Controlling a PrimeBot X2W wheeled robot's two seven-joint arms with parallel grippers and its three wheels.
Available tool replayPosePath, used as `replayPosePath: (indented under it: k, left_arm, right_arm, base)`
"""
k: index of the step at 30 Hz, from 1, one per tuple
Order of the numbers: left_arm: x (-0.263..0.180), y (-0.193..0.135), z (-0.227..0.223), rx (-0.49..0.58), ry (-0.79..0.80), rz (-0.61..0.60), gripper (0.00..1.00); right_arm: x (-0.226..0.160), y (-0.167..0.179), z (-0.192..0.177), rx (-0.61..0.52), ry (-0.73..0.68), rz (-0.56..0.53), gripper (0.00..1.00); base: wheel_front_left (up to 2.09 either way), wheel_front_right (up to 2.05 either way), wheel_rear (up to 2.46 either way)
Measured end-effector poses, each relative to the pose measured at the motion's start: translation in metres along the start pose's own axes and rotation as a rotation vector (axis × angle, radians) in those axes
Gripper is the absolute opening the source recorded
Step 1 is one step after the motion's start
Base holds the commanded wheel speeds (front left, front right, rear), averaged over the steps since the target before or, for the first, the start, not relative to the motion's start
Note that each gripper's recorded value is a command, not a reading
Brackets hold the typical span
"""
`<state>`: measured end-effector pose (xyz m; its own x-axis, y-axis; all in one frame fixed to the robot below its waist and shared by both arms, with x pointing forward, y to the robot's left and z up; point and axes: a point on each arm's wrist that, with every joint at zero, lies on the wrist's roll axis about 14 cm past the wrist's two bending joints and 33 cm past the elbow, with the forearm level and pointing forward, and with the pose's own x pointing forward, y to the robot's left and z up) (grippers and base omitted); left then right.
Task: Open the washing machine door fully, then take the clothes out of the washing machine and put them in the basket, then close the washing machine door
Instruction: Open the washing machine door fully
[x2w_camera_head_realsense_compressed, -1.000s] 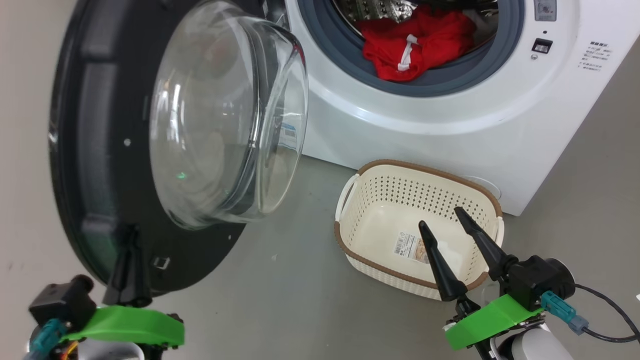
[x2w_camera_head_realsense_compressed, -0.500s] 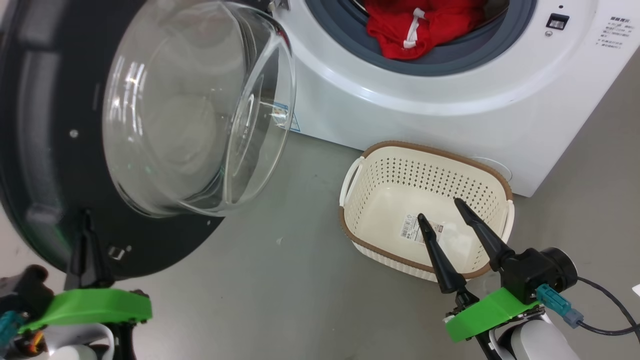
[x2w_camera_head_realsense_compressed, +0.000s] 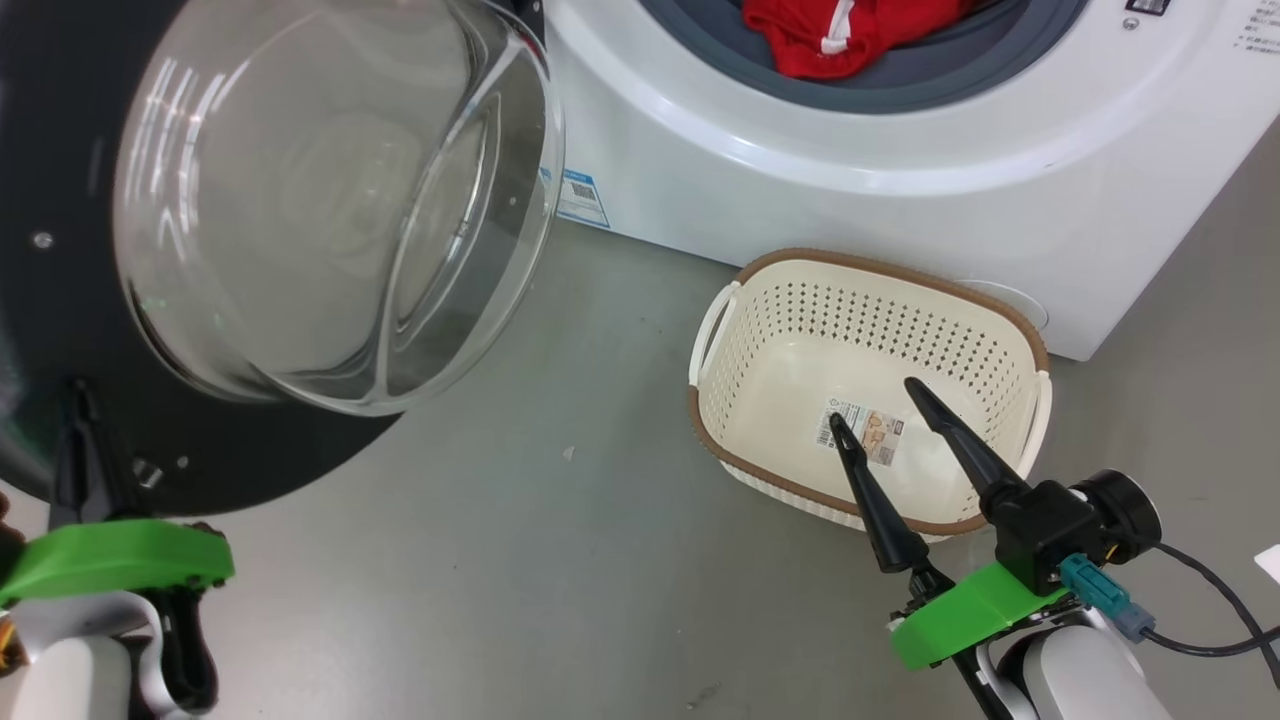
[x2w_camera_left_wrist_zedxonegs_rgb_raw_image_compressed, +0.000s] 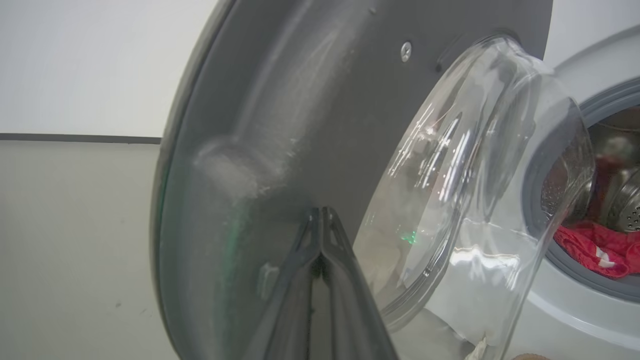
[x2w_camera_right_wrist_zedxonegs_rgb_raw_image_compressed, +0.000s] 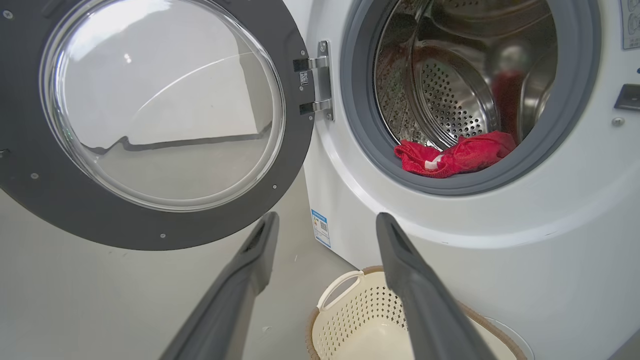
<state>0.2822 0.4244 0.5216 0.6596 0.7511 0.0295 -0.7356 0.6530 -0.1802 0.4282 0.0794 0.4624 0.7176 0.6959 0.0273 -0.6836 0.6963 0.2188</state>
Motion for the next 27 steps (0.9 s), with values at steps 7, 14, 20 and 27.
replayPosePath:
  k: [7,14,20,27]
  left_arm:
    - [0.015,0.009,0.0,0.002,-0.002,0.036,0.0]
    - [0.029,0.014,0.005,0.011,-0.018,0.053,0.0]
    - [0.041,0.021,0.01,-0.025,-0.033,0.077,0.0]
    - [0.052,0.026,0.011,-0.02,-0.036,0.096,0.0]
  right_arm:
    - [0.007,0.0,-0.002,-0.016,0.013,0.014,1.0]
    - [0.011,-0.004,0.001,-0.026,0.004,0.009,1.0]
    - [0.01,-0.011,0.001,-0.026,0.01,-0.009,1.0]
    - [0.01,-0.017,-0.001,-0.037,0.018,-0.021,1.0]
  base:
    - [0.0,0.0,0.0]
    - [0.0,0.0,0.0]
    - [0.0,0.0,0.0]
    - [0.0,0.0,0.0]
